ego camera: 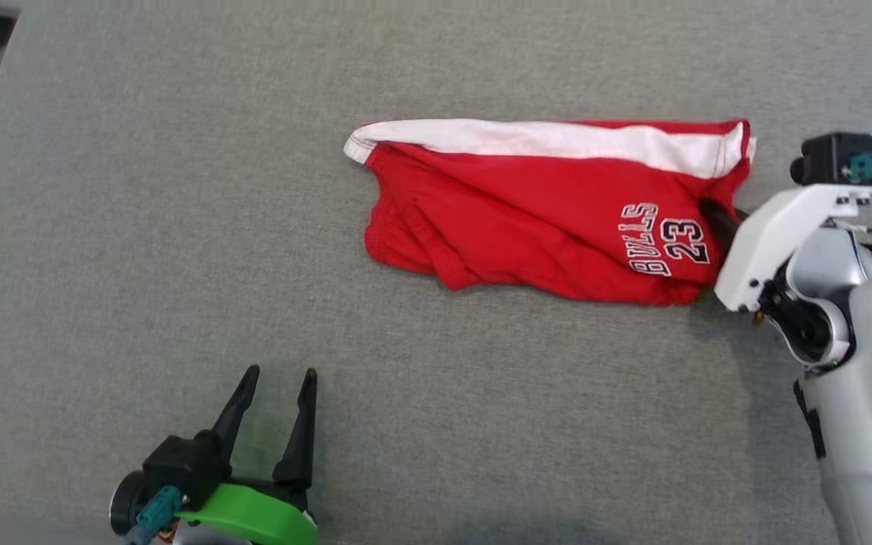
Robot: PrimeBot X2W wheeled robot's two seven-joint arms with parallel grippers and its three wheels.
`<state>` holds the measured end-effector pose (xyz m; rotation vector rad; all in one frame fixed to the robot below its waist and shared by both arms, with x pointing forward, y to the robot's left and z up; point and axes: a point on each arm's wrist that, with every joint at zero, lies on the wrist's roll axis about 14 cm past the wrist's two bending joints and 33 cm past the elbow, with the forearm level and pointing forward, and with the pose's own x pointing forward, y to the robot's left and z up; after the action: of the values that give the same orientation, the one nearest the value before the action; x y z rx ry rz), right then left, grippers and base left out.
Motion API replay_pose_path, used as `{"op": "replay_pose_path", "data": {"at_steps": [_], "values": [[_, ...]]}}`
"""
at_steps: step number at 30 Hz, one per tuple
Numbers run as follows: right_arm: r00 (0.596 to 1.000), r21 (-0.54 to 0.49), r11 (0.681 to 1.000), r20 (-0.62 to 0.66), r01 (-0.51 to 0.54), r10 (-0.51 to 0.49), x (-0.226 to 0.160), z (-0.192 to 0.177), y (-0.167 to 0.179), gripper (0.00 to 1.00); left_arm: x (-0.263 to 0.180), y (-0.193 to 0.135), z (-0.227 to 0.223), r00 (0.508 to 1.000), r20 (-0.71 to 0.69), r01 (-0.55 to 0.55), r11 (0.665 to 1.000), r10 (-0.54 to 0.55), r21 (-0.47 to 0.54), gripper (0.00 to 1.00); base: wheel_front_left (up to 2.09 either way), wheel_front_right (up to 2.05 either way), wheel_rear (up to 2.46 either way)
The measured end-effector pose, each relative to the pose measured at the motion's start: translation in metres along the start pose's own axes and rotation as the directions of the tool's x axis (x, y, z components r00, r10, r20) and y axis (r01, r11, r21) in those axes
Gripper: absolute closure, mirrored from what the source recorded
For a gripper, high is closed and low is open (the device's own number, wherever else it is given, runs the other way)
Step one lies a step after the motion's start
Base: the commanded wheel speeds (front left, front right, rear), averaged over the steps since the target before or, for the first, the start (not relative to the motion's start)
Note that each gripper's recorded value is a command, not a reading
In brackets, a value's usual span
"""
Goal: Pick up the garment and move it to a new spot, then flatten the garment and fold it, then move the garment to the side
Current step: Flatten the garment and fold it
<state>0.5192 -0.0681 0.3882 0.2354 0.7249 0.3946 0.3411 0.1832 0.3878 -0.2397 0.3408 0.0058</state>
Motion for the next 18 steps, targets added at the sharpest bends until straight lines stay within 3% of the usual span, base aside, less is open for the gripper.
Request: {"op": "replay_pose_path", "data": {"at_steps": [7,13,18], "values": [[0.986,0.142,0.981,0.077,0.134,-0.146,-0.075,0.001,-0.057,1.0,-0.005,-0.024,0.011,0.996,0.04,0.084,0.996,-0.085,0.012,0.0,0.0,0.0,0.0],[0.945,0.256,0.931,0.128,0.262,-0.301,-0.119,-0.002,-0.103,1.0,-0.008,-0.038,0.016,0.99,0.059,0.129,0.991,-0.13,0.018,0.0,0.0,0.0,0.0],[0.897,0.273,0.908,0.222,0.319,-0.382,-0.139,0.038,-0.13,1.0,-0.012,-0.04,0.017,0.99,0.069,0.122,0.993,-0.122,-0.002,0.0,0.0,0.0,0.0]]}}
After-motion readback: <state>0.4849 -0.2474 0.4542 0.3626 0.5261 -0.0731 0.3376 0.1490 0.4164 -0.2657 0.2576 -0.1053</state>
